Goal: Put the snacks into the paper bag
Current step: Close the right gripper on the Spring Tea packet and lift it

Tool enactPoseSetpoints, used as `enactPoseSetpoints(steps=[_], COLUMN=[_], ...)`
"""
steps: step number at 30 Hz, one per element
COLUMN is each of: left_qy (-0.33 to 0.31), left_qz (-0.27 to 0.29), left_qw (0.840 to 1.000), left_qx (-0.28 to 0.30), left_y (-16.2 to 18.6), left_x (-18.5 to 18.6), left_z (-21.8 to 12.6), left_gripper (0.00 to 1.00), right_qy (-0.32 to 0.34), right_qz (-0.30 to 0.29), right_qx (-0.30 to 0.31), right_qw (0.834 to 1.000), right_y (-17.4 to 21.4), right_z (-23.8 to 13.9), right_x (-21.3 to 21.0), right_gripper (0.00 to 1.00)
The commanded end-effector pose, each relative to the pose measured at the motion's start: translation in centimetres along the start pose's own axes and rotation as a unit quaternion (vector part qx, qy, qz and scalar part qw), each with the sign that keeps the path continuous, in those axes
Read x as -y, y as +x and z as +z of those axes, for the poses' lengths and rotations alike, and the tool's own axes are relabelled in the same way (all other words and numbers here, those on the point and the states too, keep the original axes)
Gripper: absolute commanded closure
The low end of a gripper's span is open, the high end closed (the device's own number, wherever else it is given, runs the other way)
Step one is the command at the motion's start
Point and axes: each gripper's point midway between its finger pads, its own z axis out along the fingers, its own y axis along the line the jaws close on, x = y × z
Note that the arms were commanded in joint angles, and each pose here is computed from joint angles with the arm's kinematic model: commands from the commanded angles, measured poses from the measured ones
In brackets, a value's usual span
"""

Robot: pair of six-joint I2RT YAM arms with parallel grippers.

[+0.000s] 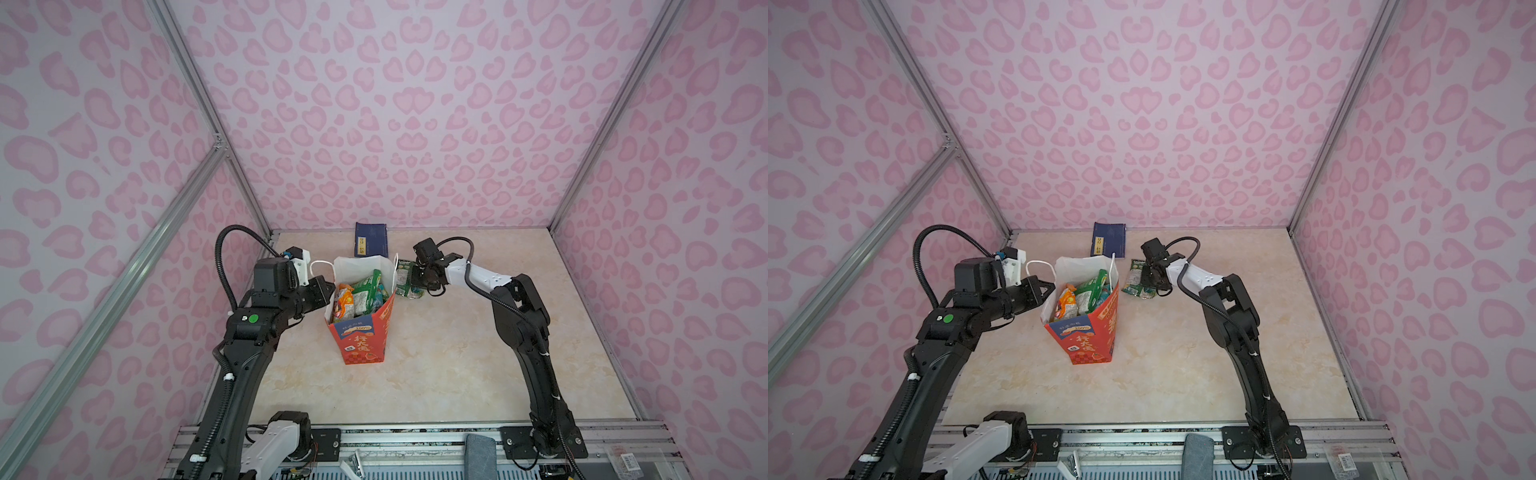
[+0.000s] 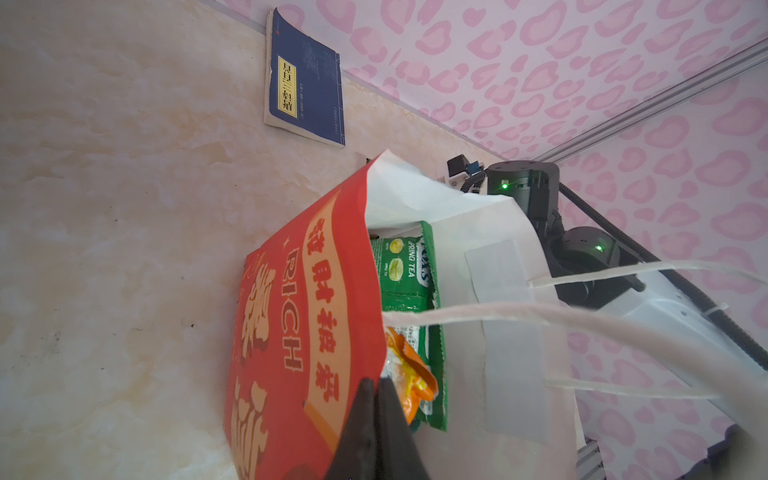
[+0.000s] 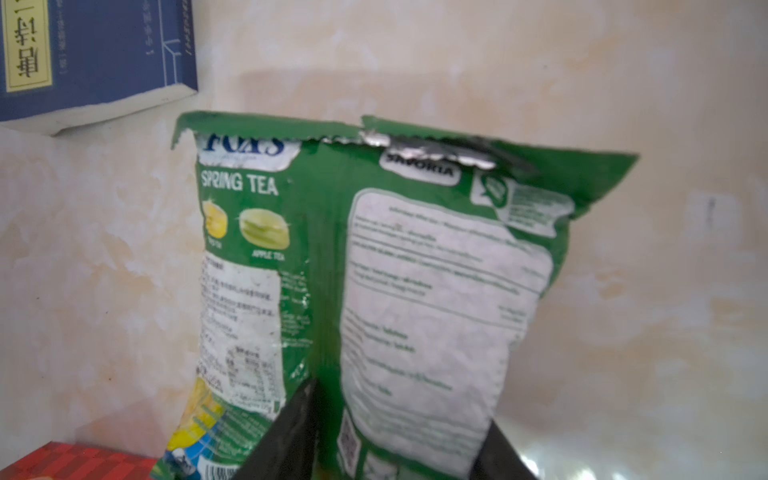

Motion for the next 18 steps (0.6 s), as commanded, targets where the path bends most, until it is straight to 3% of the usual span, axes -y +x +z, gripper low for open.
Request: enactPoseSetpoints(steps=[1,8,18], left_qy=[0.013,0.012,0.01], left_qz=[0.015,0.014,0.013], left_qw=[1.0,1.0,1.0], left_qx=[0.02,0.018,0.018], left_y=[-0.9,-0.9,-0.9], left_x=[0.7,0.6,0.5], left_z=[-0.2,-0.1,0.0], left_gripper=[0.92,0.91,0.91], right_qy=[0.003,-0.003,-0.018], right_qz=[0.006,0.008,0.003], right_qx=[-0.012,-0.002,0.032], right_qw=[1.0,1.0,0.999], right_y=[1.0,1.4,2.1], right_z=[-0.2,-2.0,-7.9], right_x=[0.7,1.3,2.6], right_gripper=[0.64,0.83,0.95])
